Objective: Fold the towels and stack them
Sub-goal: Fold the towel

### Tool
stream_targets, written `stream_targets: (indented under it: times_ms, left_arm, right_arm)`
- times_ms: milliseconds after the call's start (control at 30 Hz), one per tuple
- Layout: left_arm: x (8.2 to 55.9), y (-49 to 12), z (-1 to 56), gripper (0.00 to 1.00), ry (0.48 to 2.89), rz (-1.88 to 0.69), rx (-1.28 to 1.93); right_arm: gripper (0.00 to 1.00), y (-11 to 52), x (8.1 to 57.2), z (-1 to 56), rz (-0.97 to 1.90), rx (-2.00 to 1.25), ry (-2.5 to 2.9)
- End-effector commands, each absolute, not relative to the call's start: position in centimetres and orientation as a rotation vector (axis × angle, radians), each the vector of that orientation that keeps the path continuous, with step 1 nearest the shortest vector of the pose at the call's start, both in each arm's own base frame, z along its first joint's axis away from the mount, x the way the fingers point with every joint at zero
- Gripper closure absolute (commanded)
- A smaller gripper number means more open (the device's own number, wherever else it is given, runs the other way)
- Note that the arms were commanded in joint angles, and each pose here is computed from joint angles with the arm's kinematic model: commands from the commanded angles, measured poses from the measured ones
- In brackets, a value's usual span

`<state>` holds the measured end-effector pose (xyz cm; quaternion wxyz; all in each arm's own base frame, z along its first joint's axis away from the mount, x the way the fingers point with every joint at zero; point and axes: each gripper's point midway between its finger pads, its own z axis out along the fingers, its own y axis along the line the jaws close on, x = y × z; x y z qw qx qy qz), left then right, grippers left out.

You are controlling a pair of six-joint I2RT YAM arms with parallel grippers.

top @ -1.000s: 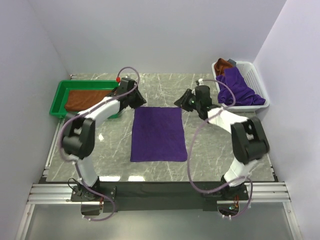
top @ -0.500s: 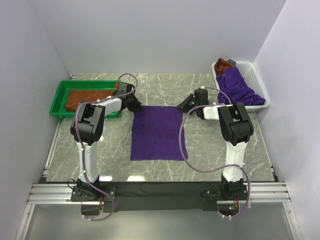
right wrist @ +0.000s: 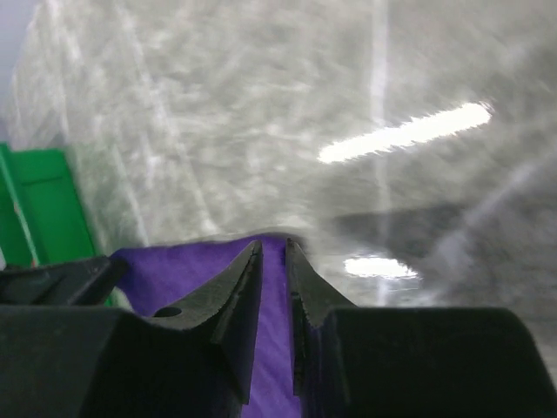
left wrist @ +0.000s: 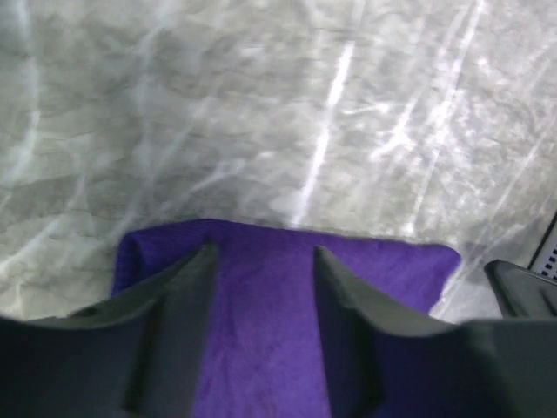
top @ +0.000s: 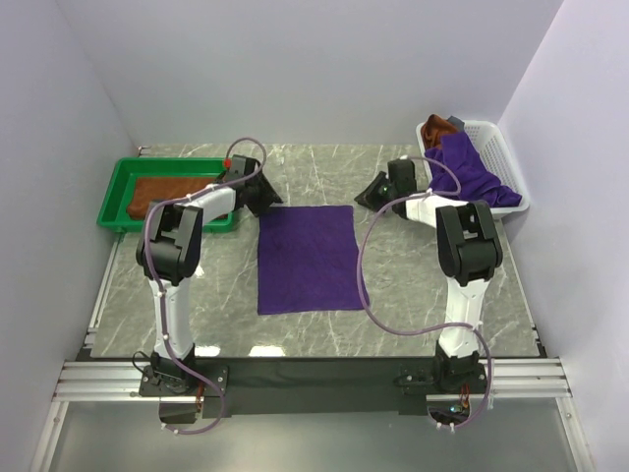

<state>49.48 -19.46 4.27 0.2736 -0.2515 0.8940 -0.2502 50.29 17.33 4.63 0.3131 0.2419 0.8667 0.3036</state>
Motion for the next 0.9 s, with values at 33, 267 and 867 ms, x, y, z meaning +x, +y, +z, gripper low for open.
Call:
stream_targets:
  times_ms: [33, 267, 867]
  left_arm:
    - [49.1, -21.2, 10.6, 0.37, 2.376, -0.671, -0.554]
    - [41.2, -21.3, 13.7, 0.20, 2.407, -0.576, -0.513]
    - [24.6, -17.9, 0.3, 0.60, 2.725, -0.239, -0.455]
  right_arm:
    - [0.73, 19.3, 48.8, 12.6, 0.827, 0.374, 2.273]
    - [0.65, 21.4, 39.6, 11.5, 0.573, 0.078, 2.489]
    - [0.63, 19.1, 32.1, 2.5, 0.206, -0.141, 2.695]
